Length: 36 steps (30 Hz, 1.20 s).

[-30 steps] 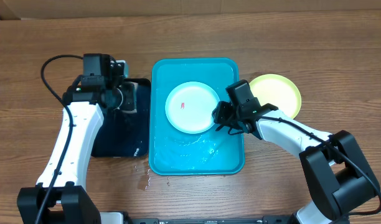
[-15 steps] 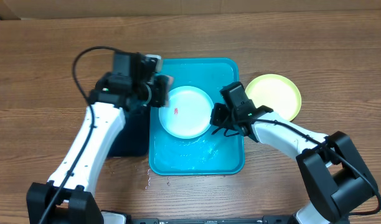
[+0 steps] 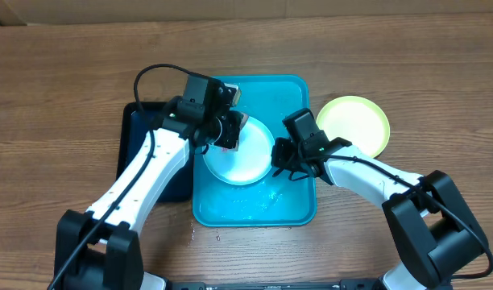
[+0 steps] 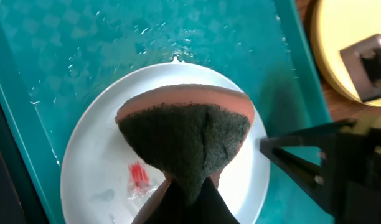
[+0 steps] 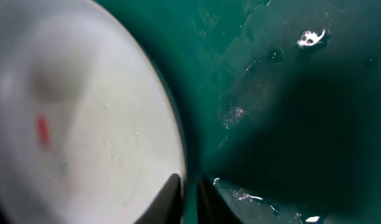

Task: Clean dirty plates on tray and stack at the side
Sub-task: 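Carry the sponge right onto the white plate with left gripper, then scrub the red stain on the white plate with the sponge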

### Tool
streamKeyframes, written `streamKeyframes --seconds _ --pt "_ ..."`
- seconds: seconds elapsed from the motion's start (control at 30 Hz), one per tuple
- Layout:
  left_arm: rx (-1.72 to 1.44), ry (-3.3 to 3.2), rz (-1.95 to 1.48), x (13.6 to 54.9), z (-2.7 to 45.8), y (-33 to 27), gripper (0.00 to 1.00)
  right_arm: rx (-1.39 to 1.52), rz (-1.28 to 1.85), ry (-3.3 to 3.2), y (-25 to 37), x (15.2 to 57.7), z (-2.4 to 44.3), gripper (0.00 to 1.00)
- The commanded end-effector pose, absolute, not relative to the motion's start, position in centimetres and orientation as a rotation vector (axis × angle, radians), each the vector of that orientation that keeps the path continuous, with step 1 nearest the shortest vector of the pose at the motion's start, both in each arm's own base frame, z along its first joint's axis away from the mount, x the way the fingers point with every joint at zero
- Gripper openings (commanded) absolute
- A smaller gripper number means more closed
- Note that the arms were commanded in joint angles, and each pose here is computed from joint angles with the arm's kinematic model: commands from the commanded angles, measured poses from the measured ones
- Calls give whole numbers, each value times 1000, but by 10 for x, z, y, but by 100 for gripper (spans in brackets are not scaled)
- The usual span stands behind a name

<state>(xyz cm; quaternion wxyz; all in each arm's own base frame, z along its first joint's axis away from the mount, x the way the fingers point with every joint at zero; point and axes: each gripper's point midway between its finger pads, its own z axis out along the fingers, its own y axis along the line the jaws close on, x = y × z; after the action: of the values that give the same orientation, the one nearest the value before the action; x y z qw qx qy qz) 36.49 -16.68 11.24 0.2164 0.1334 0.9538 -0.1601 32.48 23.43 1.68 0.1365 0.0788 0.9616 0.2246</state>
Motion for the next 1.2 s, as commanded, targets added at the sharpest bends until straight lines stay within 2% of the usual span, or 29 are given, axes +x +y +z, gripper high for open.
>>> streamKeyframes --seconds 0.0,0.1,0.47,0.6,0.63,0.87,1.03,1.17 --pt "341 2634 -429 374 114 -167 6 215 666 2779 239 325 20 19" --pt "341 2638 -428 373 113 -167 6 214 643 2756 236 328 25 22" --pt "331 2661 -384 372 107 -161 7 191 628 2790 241 317 22 21" --pt "331 2665 -384 371 107 -161 7 194 605 2780 239 319 21 4" --pt "331 2667 -383 371 106 -161 6 196 599 2778 238 319 21 4" --pt "331 2680 -381 368 105 -160 7 197 589 2787 237 318 26 4" --pt "332 2695 -379 365 103 -159 7 221 471 2780 224 320 34 4" --pt "326 2713 -377 362 102 -158 6 217 465 2773 224 320 36 14"
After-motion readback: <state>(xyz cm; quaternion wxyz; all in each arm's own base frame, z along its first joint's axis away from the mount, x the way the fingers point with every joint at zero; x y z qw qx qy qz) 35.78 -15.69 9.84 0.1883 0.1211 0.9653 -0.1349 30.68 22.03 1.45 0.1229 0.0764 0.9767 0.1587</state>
